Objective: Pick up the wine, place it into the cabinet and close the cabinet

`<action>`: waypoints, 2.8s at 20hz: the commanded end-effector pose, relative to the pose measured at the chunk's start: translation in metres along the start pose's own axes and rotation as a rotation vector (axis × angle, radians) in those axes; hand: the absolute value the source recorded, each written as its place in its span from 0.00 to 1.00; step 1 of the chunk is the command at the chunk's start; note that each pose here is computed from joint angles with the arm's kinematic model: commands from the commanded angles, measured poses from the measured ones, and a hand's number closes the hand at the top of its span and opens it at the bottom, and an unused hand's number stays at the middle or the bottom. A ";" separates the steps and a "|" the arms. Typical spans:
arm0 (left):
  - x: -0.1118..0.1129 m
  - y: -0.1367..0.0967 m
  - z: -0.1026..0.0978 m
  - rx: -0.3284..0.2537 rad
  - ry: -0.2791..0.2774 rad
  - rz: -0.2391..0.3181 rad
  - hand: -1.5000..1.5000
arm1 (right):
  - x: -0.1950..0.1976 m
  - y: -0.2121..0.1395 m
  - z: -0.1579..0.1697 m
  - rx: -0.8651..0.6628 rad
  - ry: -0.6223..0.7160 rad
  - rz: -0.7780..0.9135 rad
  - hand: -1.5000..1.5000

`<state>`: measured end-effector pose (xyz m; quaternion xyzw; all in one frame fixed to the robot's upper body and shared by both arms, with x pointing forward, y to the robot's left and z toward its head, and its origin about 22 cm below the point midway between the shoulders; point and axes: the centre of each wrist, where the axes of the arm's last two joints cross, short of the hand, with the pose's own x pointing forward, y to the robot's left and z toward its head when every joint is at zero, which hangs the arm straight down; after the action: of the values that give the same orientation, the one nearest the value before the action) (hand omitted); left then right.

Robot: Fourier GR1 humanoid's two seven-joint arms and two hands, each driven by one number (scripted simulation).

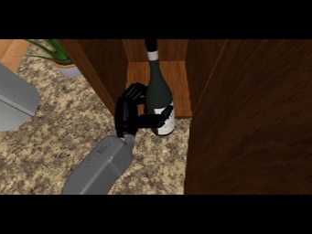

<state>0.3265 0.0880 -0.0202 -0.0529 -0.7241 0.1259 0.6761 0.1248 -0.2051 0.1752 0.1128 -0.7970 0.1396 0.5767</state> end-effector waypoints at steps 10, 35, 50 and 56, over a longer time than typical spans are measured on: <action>0.016 -0.018 -0.045 0.038 0.038 0.012 1.00 | 0.037 0.008 0.027 0.030 -0.055 -0.103 0.00; 0.055 0.000 -0.114 0.246 -0.076 -0.416 0.00 | 0.025 0.001 0.026 0.050 -0.082 -0.088 0.00; 0.055 0.045 -0.120 0.293 -0.076 -0.495 0.00 | 0.023 0.005 0.029 0.073 -0.084 -0.082 0.00; 0.053 0.027 -0.117 0.174 -0.134 -0.429 0.00 | 0.025 0.002 0.031 0.051 -0.072 -0.083 0.00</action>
<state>0.4305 0.1079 0.0293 0.1728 -0.7317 0.0477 0.6576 0.1197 -0.2045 0.1610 0.1424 -0.7969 0.1428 0.5695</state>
